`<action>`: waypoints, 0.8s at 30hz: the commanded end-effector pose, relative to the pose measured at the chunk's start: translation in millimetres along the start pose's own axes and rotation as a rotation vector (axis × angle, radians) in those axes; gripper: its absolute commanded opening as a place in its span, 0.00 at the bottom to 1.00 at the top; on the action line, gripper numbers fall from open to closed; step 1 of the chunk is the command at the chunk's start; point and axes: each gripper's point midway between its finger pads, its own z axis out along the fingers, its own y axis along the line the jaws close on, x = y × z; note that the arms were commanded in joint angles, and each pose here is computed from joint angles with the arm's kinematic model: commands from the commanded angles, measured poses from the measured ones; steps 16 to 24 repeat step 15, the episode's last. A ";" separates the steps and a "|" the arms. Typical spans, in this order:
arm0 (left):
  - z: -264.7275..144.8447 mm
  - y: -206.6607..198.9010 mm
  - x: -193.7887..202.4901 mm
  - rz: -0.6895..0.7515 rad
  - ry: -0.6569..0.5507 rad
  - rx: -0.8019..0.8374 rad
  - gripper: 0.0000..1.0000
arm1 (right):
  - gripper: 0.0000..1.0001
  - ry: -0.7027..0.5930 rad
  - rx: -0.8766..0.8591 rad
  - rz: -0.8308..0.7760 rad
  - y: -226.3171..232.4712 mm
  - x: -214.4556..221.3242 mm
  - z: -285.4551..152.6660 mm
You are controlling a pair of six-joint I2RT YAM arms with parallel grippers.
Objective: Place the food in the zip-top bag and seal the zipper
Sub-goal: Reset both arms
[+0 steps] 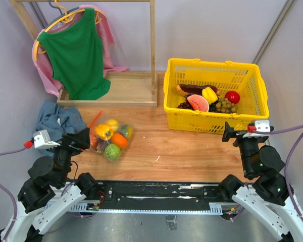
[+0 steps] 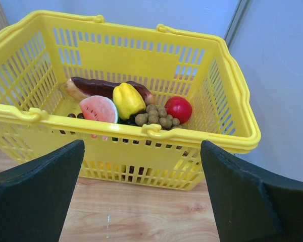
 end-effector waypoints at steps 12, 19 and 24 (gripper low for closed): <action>7.3 -4.9 0.3 0.055 -0.067 0.050 0.99 | 0.98 -0.046 0.032 0.007 -6.6 -3.5 -0.4; 7.0 -4.8 0.1 0.053 -0.066 0.050 0.99 | 0.98 -0.055 0.032 0.011 -6.9 -4.1 -0.7; 7.0 -4.8 0.1 0.053 -0.066 0.050 0.99 | 0.98 -0.055 0.032 0.011 -6.9 -4.1 -0.7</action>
